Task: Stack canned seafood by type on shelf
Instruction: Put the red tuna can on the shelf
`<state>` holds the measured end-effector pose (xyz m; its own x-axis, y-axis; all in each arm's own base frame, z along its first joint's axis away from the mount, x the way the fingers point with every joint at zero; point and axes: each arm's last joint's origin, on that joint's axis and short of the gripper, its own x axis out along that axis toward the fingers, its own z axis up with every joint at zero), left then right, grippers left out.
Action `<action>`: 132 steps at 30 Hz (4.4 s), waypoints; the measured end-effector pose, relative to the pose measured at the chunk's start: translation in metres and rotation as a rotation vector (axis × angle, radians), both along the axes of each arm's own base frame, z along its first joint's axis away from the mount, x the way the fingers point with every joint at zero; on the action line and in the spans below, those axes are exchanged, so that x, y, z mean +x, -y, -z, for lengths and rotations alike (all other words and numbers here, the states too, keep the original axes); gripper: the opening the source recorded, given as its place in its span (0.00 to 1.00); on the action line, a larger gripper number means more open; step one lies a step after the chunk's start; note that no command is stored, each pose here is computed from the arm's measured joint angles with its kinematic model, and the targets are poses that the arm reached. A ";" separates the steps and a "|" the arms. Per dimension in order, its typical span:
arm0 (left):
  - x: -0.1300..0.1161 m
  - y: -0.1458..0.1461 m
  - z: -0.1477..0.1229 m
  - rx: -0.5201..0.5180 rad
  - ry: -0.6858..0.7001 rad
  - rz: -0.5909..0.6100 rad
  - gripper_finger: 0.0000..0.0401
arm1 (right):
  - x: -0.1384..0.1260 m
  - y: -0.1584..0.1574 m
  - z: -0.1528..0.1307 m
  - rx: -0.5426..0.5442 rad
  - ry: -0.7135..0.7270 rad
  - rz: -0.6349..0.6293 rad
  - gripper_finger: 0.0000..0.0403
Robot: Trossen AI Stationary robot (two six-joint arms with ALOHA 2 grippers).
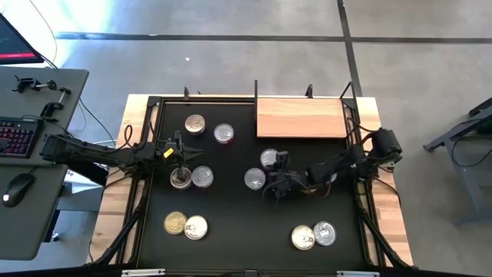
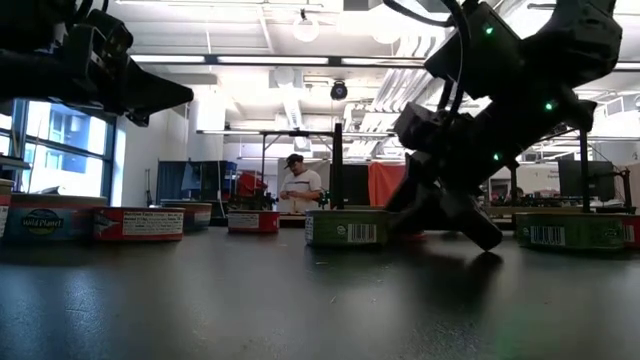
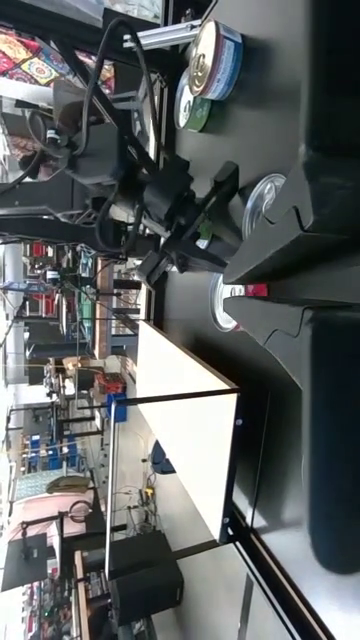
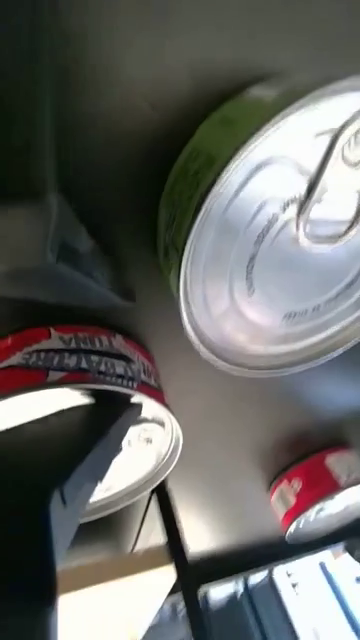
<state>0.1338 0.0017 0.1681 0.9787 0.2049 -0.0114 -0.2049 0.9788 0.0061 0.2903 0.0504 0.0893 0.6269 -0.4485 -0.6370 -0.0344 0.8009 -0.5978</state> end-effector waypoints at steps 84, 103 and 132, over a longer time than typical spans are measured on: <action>0.000 0.000 -0.001 -0.026 0.012 0.000 0.05 | 0.003 -0.016 -0.034 -0.254 0.016 0.149 0.00; 0.000 0.000 -0.001 -0.026 0.012 0.000 0.05 | 0.000 0.010 -0.067 0.157 0.033 0.085 0.27; 0.000 0.000 -0.001 -0.026 0.012 0.000 0.05 | 0.003 0.004 -0.007 -0.205 -0.170 0.133 0.01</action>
<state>0.1340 0.0017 0.1688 0.9788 0.2045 -0.0047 -0.2046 0.9786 -0.0219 0.2937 0.0465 0.0968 0.4457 -0.6502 -0.6153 -0.0506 0.6679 -0.7425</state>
